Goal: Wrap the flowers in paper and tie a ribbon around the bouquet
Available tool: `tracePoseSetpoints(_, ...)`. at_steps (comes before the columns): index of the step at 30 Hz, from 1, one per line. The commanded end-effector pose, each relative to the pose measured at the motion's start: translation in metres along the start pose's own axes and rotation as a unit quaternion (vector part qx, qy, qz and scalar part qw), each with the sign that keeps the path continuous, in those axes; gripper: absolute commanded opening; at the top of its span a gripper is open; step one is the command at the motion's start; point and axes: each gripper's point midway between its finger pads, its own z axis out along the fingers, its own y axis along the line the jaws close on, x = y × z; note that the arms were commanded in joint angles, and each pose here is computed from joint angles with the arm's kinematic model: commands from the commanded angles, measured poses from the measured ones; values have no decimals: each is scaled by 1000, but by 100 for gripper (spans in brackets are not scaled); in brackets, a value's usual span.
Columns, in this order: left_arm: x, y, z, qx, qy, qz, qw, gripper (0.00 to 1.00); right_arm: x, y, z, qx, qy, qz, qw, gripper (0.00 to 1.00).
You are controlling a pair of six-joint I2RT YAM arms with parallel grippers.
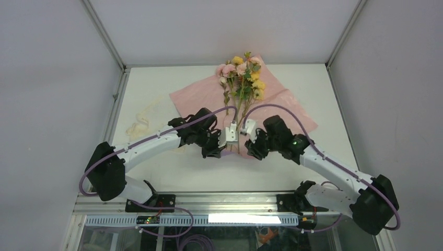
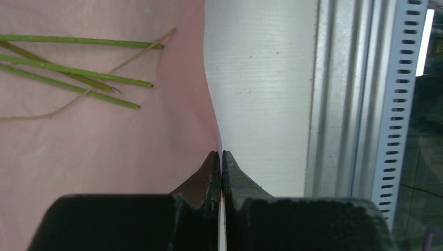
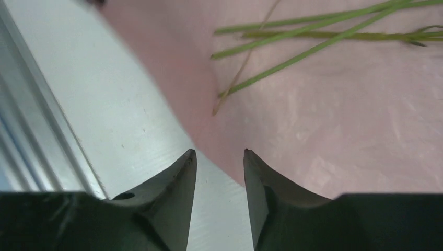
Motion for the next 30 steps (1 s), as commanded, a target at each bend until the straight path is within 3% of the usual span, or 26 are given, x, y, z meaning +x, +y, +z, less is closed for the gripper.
tracePoseSetpoints(1,-36,-40,0,39,-45,-25,998,0,-74,-19,-50,-18,-97,259,961,45)
tracePoseSetpoints(5,-58,-62,6,61,-69,-22,995,0,-91,-46,-66,-53,-128,414,899,46)
tracePoseSetpoints(7,-69,-69,10,70,-78,-24,994,0,-85,-76,-56,-26,-134,483,865,46)
tracePoseSetpoints(8,-75,-70,12,70,-83,-29,994,0,-68,-101,-44,38,-114,527,842,44)
tracePoseSetpoints(11,-93,-68,16,69,-106,-42,991,0,-5,-140,-18,184,2,621,762,26)
tracePoseSetpoints(13,-100,-63,19,61,-109,-51,991,0,16,-151,-3,230,44,633,738,22)
tracePoseSetpoints(15,-105,-50,20,30,-111,-48,992,0,30,-163,11,277,71,620,731,19)
tracePoseSetpoints(18,-107,-19,21,-44,-105,-40,993,0,34,-170,44,281,94,614,731,13)
tracePoseSetpoints(24,-82,9,34,-84,-78,-24,993,0,1,-152,94,223,103,577,779,7)
tracePoseSetpoints(27,-82,20,34,-108,-75,5,991,0,-3,-143,95,205,107,580,781,6)
tracePoseSetpoints(30,-80,36,32,-135,-68,19,988,0,-3,-147,68,213,97,579,781,7)
